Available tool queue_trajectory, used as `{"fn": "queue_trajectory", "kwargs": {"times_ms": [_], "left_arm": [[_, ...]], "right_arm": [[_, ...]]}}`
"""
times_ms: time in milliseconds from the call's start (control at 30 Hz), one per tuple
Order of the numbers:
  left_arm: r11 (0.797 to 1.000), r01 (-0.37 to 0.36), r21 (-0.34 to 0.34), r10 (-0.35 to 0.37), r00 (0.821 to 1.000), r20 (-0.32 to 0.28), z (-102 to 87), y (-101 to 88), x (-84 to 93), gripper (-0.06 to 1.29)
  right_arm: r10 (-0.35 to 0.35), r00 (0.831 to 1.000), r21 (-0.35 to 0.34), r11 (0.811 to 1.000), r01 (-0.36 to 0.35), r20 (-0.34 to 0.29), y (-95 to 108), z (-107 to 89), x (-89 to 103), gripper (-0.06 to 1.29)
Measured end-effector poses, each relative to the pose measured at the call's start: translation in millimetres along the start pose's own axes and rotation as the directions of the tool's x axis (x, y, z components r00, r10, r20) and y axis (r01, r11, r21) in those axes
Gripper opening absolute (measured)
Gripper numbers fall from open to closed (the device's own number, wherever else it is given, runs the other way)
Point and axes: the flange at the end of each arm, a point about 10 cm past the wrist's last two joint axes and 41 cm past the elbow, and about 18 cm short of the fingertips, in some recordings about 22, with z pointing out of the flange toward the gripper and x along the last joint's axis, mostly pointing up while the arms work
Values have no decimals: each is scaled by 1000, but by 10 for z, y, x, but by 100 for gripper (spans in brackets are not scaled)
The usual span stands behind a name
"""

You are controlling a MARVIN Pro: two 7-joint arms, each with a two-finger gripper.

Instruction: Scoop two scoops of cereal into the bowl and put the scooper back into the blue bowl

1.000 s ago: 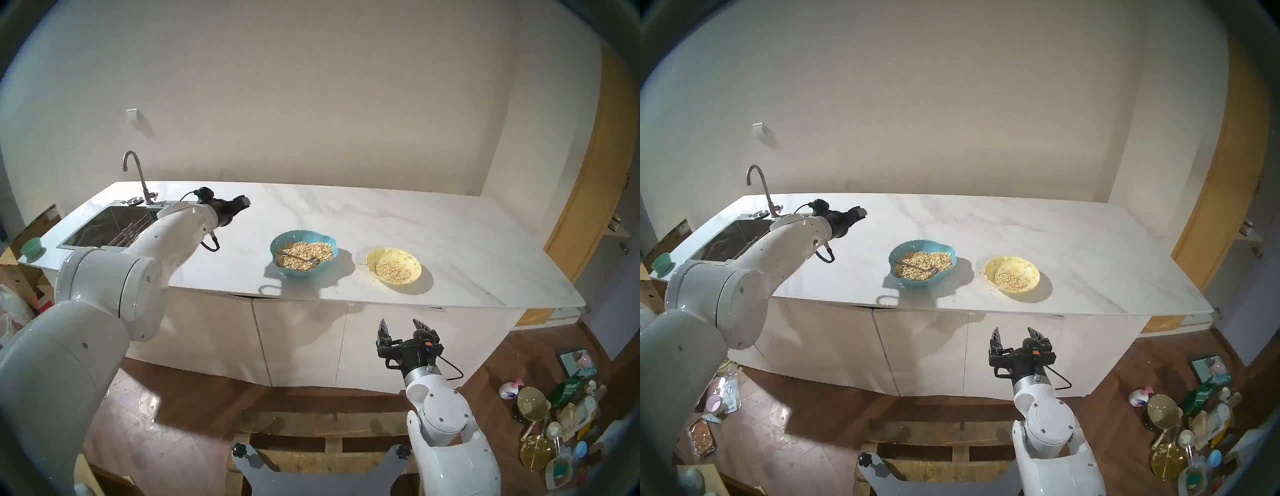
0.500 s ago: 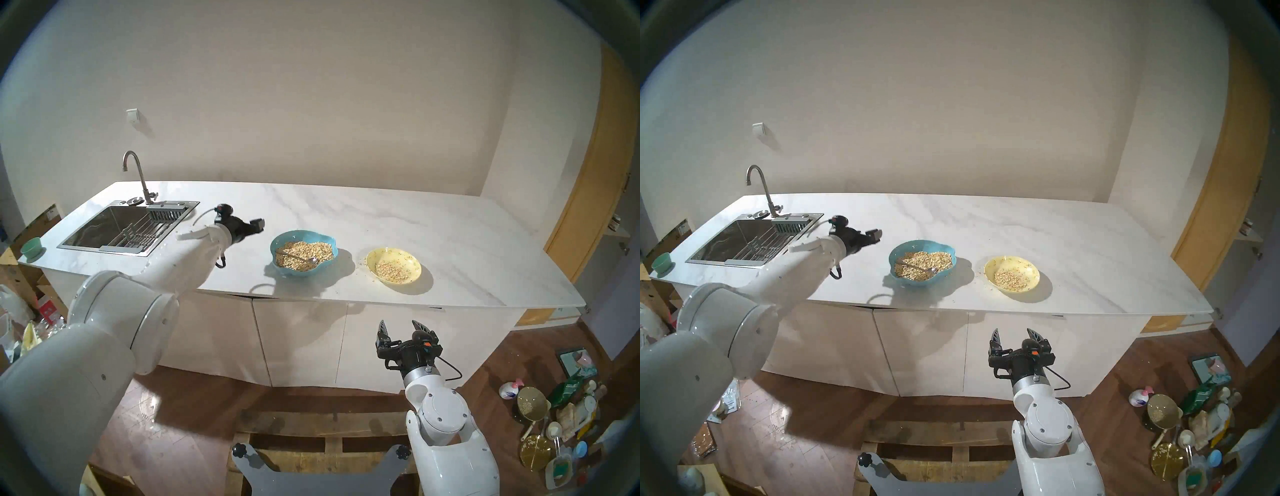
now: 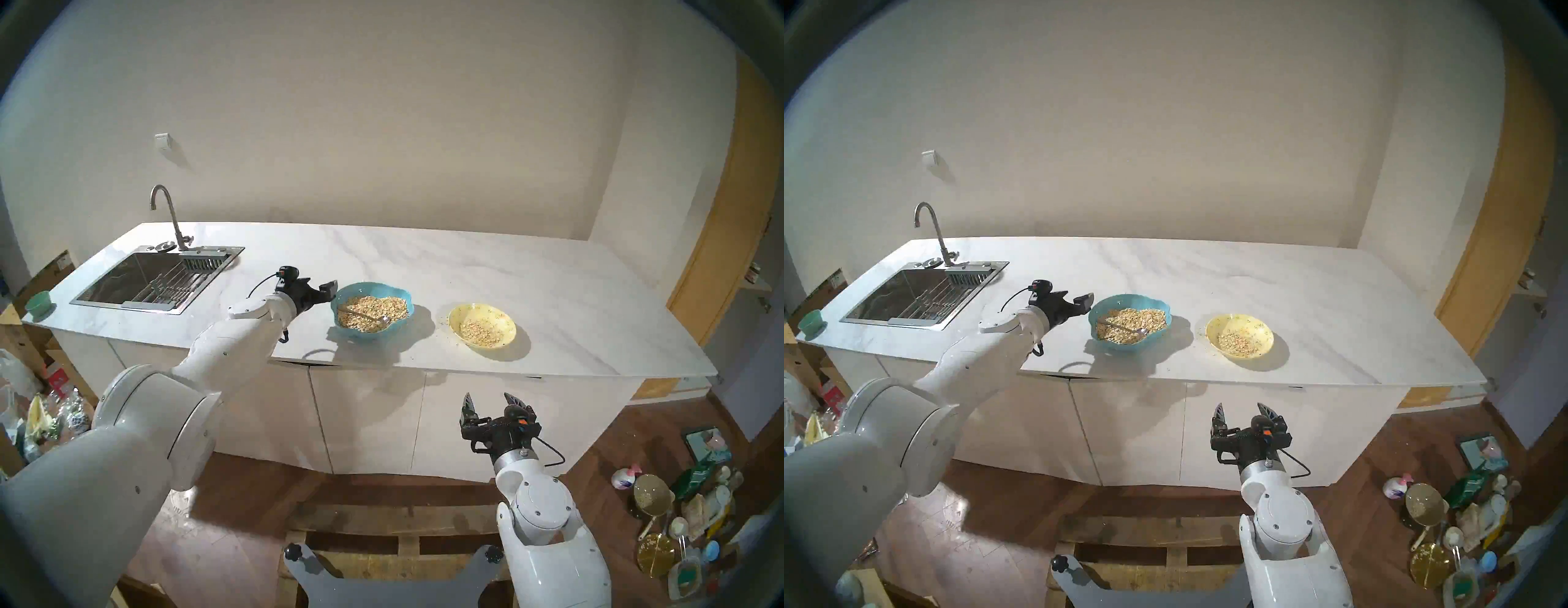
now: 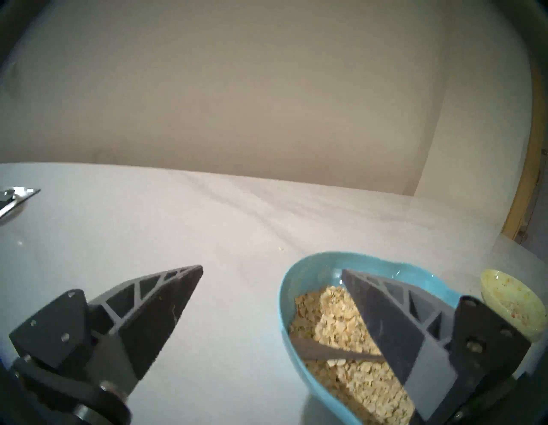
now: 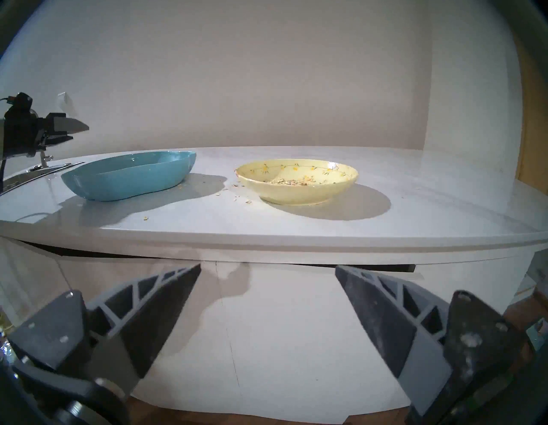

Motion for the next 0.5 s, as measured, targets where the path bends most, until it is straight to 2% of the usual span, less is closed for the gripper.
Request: {"fn": "queue_trajectory", "kwargs": {"times_ms": [133,167,333,500], "left_arm": [[999,-36,-19,34,997,-76,26,43,216,126],[998,-54,-30,50,992,-114,28,78,314,126],[995,-84,-48,74,982,-172,-16,154,386,126],[988,-121,-95,95,966,-242,-141,365,391,126]], "right_arm": [[0,1000,0,1000,0,0,0,3,0,123],[0,1000,0,1000,0,0,0,4,-1,123],[0,1000,0,1000,0,-1,0,7,1,123],[0,1000,0,1000,0,-1,0,8,2,123]]}}
